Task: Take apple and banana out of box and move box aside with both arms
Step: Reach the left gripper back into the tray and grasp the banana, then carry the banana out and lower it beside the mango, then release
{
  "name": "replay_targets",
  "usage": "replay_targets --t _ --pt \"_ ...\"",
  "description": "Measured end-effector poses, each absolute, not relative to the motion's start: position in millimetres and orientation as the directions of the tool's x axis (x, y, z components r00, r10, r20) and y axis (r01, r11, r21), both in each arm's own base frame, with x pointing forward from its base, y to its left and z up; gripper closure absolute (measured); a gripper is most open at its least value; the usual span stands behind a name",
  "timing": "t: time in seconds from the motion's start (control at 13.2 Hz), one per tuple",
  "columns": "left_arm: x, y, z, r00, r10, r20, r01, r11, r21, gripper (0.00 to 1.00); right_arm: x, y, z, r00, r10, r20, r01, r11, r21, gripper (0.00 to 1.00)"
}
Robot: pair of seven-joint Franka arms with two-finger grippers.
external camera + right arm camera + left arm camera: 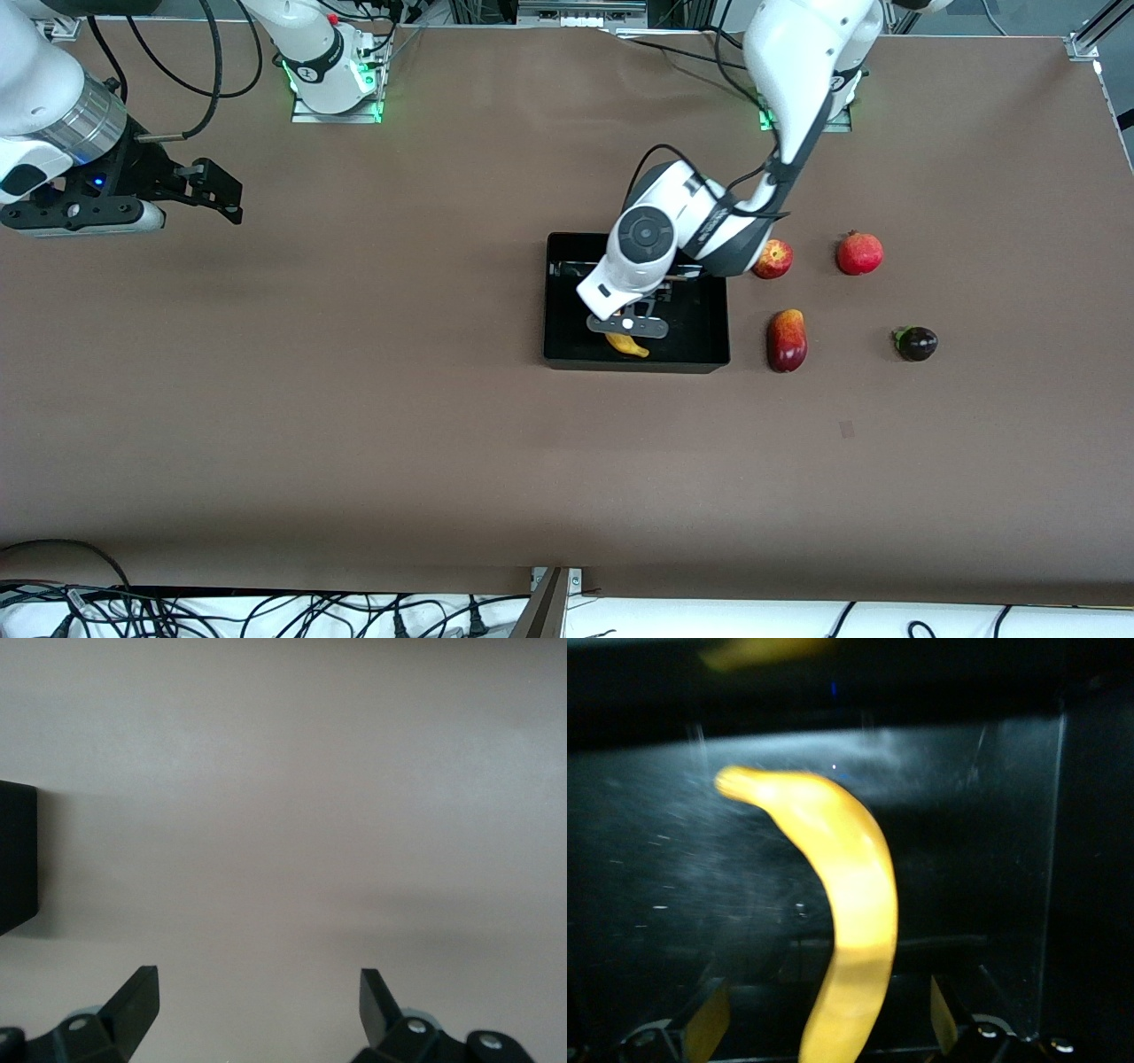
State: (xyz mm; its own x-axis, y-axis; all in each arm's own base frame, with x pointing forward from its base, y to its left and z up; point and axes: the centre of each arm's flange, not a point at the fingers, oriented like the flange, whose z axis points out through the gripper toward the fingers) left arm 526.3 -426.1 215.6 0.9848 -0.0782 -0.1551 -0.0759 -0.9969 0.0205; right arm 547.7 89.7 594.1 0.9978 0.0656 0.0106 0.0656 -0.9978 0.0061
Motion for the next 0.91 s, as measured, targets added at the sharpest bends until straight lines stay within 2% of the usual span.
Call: replay_targets --t 0.3,0.38,0.68,0.76,0.91 --pt "512 -431 170 0.986 -0.089 -0.141 -0.085 -0.996 0.031 0.0 548 90 594 0.998 0.066 0.011 0.066 -0.998 0.006 0.0" --pt "509 -430 164 0.986 -0.09 -0.142 -0.086 -0.996 0.031 0.09 548 90 594 0.998 0.066 0.011 0.066 -0.998 0.006 0.0" --pt "511 -433 176 0.988 -0.093 -0.125 -0.089 -0.995 0.041 0.56 548 90 594 0.998 0.066 0.011 0.066 -0.998 0.006 0.0" --pt "513 -432 177 0.988 -0.09 -0.121 -0.086 -0.995 0.041 0.65 548 90 594 0.998 0.066 0.011 0.066 -0.998 0.006 0.0" --pt "518 -428 183 0.989 -0.082 -0.12 -0.078 -0.996 0.04 0.66 548 90 594 0.998 0.066 0.01 0.066 -0.998 0.006 0.0"
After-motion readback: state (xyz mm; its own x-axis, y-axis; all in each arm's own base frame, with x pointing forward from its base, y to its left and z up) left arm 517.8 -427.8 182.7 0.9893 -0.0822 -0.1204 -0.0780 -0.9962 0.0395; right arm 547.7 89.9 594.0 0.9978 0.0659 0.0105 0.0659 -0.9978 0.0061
